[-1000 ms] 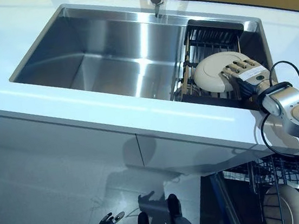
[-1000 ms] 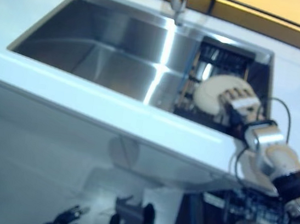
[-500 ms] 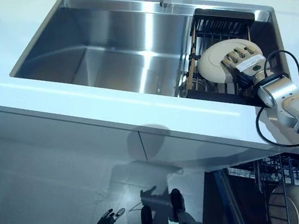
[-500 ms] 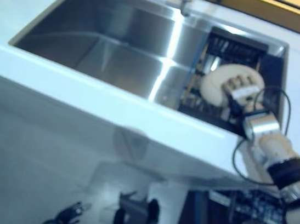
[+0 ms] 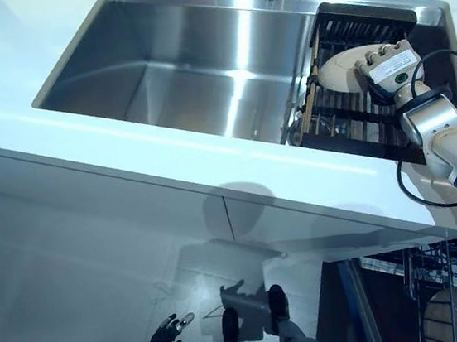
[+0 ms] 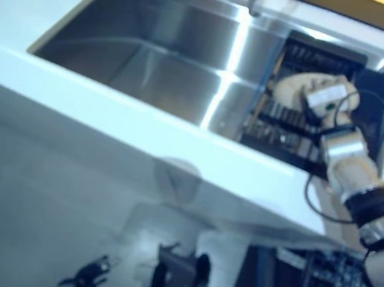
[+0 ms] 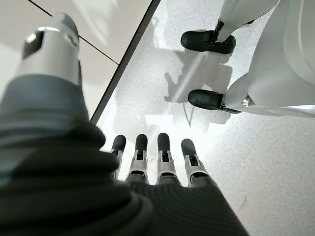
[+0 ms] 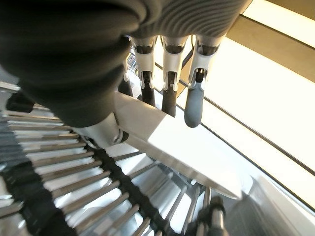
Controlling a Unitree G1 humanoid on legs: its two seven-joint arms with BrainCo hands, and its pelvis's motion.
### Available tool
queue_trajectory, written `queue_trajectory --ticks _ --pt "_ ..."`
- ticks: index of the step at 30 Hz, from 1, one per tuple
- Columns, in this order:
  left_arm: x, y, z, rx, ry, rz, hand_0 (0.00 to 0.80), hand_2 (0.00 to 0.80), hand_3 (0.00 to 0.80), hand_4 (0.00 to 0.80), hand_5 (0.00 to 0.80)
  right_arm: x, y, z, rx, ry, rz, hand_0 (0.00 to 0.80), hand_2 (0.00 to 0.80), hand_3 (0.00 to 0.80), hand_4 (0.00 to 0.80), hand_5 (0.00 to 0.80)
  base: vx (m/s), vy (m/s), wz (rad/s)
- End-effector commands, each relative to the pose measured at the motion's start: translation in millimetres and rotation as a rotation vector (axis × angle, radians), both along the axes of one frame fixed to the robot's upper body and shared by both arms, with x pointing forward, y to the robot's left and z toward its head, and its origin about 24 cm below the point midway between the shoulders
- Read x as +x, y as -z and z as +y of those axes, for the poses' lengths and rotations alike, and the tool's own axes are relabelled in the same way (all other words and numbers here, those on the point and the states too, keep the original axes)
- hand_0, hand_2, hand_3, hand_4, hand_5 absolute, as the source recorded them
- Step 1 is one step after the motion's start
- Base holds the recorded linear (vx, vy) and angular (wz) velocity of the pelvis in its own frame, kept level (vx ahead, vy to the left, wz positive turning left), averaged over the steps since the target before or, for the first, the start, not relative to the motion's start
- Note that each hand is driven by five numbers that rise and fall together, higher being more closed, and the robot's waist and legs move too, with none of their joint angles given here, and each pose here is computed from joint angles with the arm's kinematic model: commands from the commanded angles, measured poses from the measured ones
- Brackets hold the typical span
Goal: Take plates into dishwasher
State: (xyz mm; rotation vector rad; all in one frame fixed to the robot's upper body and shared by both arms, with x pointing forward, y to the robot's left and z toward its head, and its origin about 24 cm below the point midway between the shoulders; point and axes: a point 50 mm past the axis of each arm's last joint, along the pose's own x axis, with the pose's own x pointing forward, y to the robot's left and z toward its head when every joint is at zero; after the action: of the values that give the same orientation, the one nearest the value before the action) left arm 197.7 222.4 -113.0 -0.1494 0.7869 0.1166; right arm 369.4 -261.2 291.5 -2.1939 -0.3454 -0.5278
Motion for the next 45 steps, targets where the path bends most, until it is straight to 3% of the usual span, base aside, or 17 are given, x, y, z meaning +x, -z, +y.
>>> queue_trajectory --ticks 1,22,28,45 --pt "4 -1 -8 -0.003 0.032 -0.017 0.000 0.000 0.000 0.000 0.000 -5 -23 -10 0.009 0.010 -0.148 0.800 0.800 0.800 0.800 0.800 -0.010 0.003 0.04" --pt "-20 12 -3 0.042 0.004 0.065 0.000 0.000 0.000 0.000 0.000 -32 -64 -51 0.177 0.078 -0.424 0.800 0.800 0.800 0.800 0.800 0.016 0.004 0.01" --pt "-25 14 -2 0.039 0.011 0.082 0.000 0.000 0.000 0.000 0.000 -31 -62 -58 0.279 0.079 -0.383 0.800 0.800 0.800 0.800 0.800 0.000 0.000 0.00" --pt "-39 21 2 0.043 0.006 0.124 0.000 0.000 0.000 0.000 0.000 -23 -51 -54 0.350 0.021 -0.208 0.800 0.800 0.800 0.800 0.800 0.004 0.000 0.00"
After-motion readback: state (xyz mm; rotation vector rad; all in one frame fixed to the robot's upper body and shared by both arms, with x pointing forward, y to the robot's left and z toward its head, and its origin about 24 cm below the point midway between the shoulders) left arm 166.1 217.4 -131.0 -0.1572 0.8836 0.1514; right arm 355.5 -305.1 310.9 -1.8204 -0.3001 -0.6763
